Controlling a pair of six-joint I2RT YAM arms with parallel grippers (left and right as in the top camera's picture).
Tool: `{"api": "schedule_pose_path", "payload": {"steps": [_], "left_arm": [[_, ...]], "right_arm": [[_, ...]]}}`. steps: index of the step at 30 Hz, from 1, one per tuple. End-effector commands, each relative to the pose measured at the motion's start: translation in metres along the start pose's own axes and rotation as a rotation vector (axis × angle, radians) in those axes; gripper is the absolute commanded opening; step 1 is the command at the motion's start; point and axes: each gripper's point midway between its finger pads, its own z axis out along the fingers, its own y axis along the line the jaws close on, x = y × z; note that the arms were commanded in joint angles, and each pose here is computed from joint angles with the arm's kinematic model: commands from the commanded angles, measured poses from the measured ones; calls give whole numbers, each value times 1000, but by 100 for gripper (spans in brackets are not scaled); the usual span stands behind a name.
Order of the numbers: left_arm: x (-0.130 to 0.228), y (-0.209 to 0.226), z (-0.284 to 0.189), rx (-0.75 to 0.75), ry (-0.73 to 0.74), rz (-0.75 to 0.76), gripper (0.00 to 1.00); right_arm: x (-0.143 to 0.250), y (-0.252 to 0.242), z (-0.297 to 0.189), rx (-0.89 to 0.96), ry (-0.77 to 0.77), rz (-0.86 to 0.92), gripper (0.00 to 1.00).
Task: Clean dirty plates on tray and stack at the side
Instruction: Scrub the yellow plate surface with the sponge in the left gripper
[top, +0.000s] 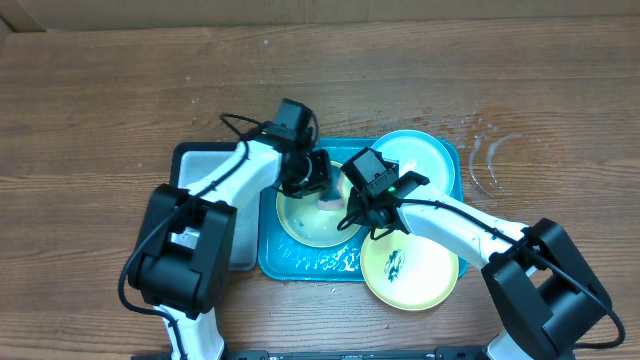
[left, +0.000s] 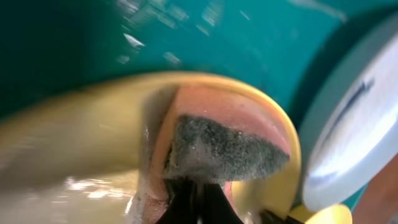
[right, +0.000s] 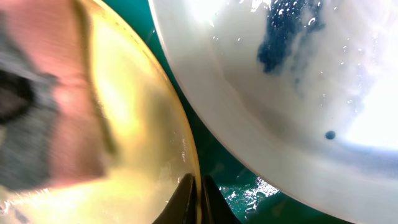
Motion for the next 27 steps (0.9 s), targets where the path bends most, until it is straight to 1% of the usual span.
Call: {"api": "schedule_pose_path", "payload": {"steps": [1, 3, 6, 11, 16, 21, 24, 27], "left_arm": [[-25, 23, -8, -51, -64, -70, 4], [-31, 30, -13, -49, -76, -88, 4], [-36, 32, -20, -51, -76, -57, 4], [-30, 11, -38, -70, -47, 115, 4], [-18, -8, -55, -150, -19, 277, 4], [-12, -14, -57, -183, -6, 318, 4], [-2, -11, -50, -171, 53, 300, 4], [7, 0, -44, -201, 106, 285, 4]], "right_arm": [[0, 0, -2, -1, 1, -2, 4], [0, 0, -2, -1, 1, -2, 4], [0, 0, -2, -1, 1, -2, 4], [0, 1, -2, -3, -2, -2, 4], [-1, 1, -2, -2, -4, -2, 4], [-1, 1, -2, -1, -4, -2, 4], [0, 0, -2, 1, -1, -2, 4], [0, 0, -2, 1, 0, -2, 4]]}}
